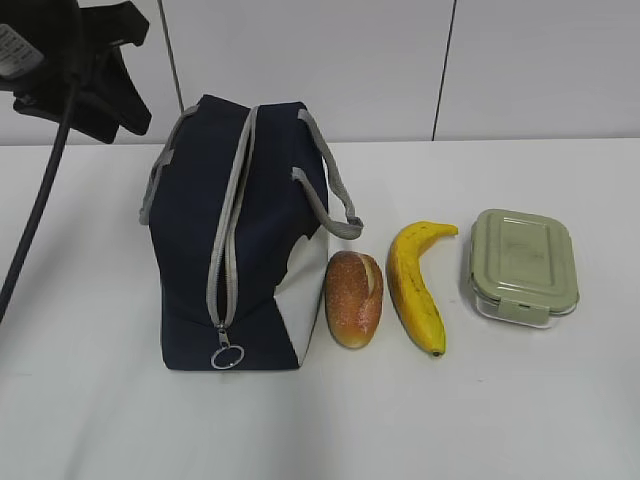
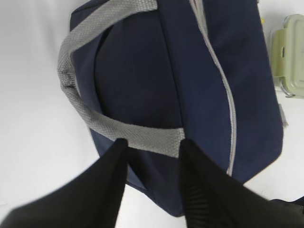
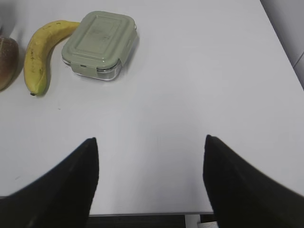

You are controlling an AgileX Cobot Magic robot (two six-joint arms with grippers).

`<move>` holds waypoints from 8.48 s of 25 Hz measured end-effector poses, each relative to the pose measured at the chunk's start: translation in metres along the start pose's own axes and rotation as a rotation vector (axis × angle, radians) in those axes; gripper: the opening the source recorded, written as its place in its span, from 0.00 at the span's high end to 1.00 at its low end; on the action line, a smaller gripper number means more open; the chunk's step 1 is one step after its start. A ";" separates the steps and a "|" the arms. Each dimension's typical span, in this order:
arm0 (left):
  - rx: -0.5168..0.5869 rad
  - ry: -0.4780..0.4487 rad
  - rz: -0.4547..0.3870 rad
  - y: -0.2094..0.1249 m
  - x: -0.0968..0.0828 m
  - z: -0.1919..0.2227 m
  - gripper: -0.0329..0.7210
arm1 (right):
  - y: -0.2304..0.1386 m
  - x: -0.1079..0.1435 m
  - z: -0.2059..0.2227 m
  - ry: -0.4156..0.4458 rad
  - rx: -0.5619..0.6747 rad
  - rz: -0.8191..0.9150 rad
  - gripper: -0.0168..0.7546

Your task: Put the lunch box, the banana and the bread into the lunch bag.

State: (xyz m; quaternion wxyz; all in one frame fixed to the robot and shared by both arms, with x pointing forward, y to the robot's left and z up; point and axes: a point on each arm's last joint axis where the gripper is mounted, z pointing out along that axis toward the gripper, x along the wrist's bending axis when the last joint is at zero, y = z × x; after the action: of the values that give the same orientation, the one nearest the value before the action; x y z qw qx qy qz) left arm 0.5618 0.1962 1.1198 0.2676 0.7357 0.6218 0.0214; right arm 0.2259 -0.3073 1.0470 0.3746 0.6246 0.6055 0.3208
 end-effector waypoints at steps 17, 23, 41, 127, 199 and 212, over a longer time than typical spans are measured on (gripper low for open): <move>0.007 -0.080 -0.053 0.030 -0.004 0.028 0.45 | 0.000 0.000 0.000 0.000 0.000 0.000 0.29; 0.052 -0.082 -0.070 0.032 0.000 0.046 0.45 | 0.000 0.000 0.000 0.000 0.000 0.000 0.29; 0.093 -0.096 -0.086 0.032 0.003 0.064 0.84 | 0.000 0.000 0.000 0.000 0.000 0.000 0.29; 0.082 -0.099 -0.079 0.033 0.003 0.064 0.95 | 0.104 -0.029 0.314 0.419 0.618 0.318 0.29; 0.083 -0.099 -0.078 0.033 0.003 0.064 0.95 | 0.066 -0.024 0.406 0.733 0.656 0.630 0.45; 0.083 -0.099 -0.077 0.033 0.003 0.064 0.95 | 0.073 -0.019 0.405 0.812 0.614 0.695 0.47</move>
State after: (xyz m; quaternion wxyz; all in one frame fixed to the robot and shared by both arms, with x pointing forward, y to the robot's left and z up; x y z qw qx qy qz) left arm 0.6154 0.1729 1.0779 0.2679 0.7219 0.6360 -0.0512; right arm 0.6083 -0.3578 0.9025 -0.2092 0.6927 0.5257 0.4473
